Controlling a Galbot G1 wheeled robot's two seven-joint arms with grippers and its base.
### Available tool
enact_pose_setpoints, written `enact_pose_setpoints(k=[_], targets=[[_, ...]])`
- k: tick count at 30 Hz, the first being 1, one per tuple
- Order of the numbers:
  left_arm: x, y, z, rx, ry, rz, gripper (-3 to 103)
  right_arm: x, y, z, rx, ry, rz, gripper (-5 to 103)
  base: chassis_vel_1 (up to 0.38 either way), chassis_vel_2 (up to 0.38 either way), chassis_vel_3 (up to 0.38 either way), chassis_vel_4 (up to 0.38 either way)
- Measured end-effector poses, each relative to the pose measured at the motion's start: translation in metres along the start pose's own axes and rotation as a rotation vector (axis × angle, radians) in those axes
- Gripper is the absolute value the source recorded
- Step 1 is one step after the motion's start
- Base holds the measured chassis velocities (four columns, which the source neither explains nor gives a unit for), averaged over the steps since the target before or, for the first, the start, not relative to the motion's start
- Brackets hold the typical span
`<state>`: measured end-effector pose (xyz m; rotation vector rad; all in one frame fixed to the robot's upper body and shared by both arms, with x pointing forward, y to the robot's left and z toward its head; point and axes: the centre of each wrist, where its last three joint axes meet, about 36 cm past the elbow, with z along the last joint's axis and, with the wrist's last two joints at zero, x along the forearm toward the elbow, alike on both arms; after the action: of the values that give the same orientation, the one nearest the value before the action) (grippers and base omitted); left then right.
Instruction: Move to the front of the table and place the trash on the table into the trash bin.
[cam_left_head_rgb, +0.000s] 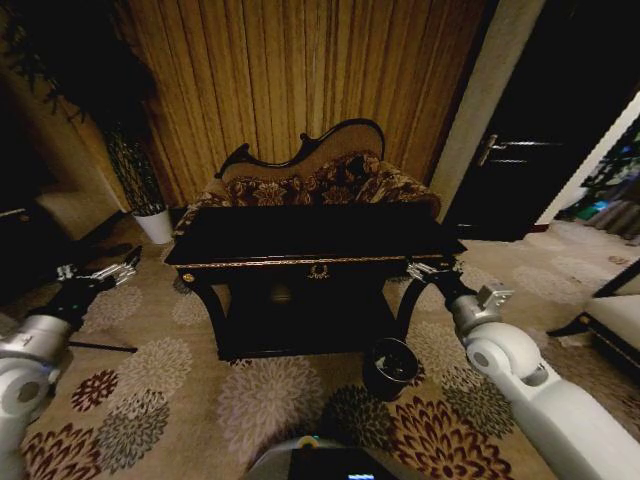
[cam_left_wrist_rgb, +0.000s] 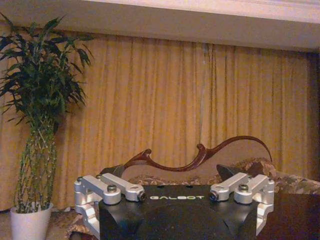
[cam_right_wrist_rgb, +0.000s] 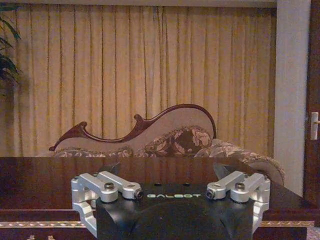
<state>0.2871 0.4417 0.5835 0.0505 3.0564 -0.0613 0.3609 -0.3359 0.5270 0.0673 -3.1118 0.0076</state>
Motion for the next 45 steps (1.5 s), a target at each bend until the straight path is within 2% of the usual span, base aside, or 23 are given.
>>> enact_pose_setpoints(k=[11,14,19,45], targets=[[-0.001,0.003,-0.002,-0.008,-0.001,-0.018,100,0.009,0.007,-0.002,0.003,0.000,-0.019,100,0.000,0.000,0.000,0.000],[-0.002,0.004,-0.004,-0.013,0.017,-0.061,100,0.011,0.009,-0.001,0.003,-0.002,-0.019,100,0.000,0.000,0.000,0.000],[-0.002,0.005,-0.006,-0.014,0.042,-0.090,100,0.013,0.009,0.000,0.002,-0.002,-0.015,100,0.000,0.000,0.000,0.000],[-0.007,0.008,-0.003,-0.019,0.056,-0.077,100,0.016,0.008,0.002,0.004,-0.008,0.002,100,0.038,-0.040,-0.037,0.038]])
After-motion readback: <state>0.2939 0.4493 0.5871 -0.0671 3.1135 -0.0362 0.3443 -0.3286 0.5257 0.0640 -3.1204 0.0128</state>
